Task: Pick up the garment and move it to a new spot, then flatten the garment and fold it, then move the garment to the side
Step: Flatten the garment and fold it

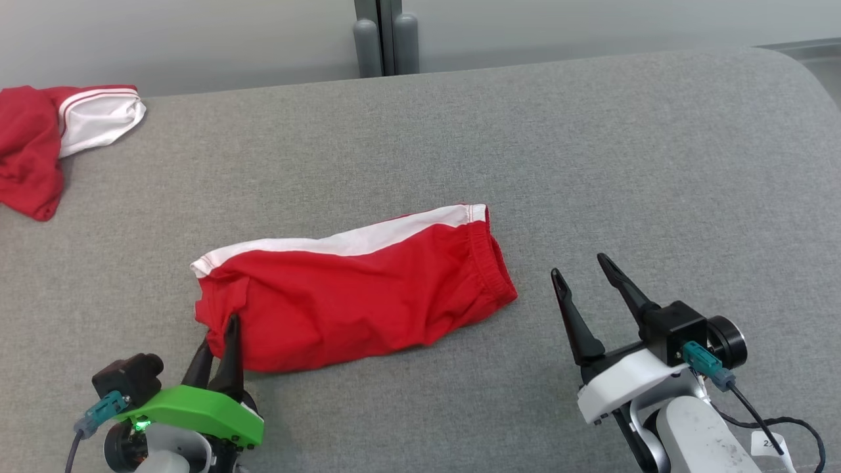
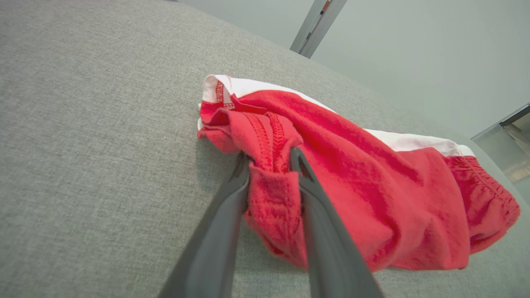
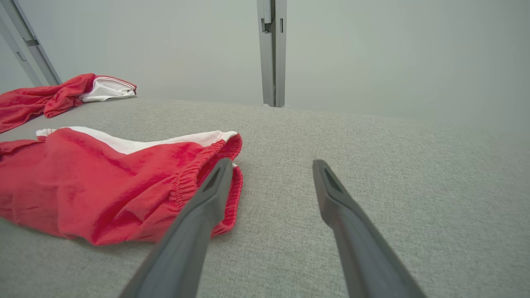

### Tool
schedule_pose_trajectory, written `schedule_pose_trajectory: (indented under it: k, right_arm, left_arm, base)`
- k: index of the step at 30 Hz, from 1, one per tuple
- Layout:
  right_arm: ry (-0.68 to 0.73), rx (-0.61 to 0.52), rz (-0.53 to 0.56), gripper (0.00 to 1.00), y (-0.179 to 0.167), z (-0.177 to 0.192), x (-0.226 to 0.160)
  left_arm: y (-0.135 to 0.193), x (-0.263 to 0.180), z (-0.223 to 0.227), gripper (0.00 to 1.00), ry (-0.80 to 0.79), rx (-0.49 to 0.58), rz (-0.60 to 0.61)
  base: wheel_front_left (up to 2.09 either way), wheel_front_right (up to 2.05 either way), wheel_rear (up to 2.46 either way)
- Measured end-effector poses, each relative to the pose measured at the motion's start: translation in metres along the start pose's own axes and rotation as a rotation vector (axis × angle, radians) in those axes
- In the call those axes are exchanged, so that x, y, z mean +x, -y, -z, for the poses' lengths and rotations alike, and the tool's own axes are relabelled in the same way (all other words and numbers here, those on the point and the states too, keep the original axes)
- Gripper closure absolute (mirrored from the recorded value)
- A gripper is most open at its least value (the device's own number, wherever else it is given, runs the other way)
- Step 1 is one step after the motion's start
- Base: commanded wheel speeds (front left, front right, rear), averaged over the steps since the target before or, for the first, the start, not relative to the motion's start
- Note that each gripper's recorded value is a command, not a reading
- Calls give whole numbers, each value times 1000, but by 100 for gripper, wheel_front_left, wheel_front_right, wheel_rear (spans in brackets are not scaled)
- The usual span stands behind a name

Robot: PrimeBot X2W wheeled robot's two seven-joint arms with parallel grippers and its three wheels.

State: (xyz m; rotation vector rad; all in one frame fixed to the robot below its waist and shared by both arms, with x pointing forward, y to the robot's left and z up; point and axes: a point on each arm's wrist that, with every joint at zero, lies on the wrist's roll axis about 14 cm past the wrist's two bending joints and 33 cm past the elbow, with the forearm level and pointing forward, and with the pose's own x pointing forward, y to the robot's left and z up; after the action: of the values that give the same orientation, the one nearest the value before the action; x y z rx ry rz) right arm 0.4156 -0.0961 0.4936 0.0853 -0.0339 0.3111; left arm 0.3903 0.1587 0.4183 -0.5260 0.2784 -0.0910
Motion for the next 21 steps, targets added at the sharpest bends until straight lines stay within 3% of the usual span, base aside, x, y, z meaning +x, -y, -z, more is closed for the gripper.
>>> schedule_pose_trajectory:
  k: [11,21]
  right_arm:
    - [18,-6,-36,0,-11,-15,8]
    - [-64,-71,-168,0,-49,-18,42]
  left_arm:
    - [3,-12,-54,0,214,89,-14]
    - [-6,-49,-48,0,270,110,-84]
  base:
    - [0,0,0]
    - [0,0,0]
